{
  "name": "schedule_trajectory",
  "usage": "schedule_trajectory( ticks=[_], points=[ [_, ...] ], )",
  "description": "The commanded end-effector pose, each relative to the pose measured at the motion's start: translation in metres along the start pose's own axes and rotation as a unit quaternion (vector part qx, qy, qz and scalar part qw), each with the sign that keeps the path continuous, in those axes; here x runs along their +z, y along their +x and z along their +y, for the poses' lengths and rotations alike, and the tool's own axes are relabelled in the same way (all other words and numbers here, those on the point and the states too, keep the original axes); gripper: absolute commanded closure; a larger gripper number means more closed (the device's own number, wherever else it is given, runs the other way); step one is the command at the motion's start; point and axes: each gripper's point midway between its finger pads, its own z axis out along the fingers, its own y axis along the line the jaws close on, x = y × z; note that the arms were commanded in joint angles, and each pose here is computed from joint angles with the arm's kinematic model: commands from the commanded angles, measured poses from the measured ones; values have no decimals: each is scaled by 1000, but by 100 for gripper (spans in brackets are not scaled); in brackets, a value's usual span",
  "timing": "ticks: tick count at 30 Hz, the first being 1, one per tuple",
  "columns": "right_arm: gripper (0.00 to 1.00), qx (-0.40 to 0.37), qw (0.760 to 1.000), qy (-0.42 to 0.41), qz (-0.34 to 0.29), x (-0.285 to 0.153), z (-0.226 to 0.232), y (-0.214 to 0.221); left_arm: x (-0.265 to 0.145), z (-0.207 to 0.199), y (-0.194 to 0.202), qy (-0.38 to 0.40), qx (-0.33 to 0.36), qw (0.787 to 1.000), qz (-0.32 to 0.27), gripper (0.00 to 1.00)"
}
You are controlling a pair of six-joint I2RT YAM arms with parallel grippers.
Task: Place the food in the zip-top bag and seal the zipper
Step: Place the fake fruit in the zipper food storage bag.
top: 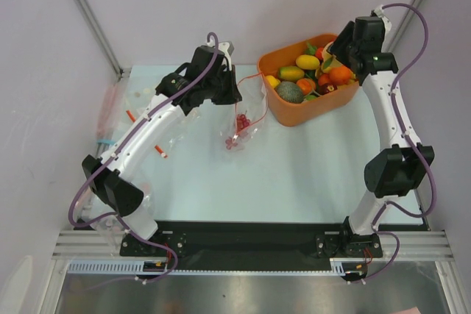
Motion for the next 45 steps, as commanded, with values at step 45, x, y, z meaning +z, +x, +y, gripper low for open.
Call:
schedule_trajectory(
  ticks=[45],
  points=[
    [66, -123, 923, -320, 173, -176, 139, 187, -30, -36, -33, 55, -12, 998, -33, 100]
  ],
)
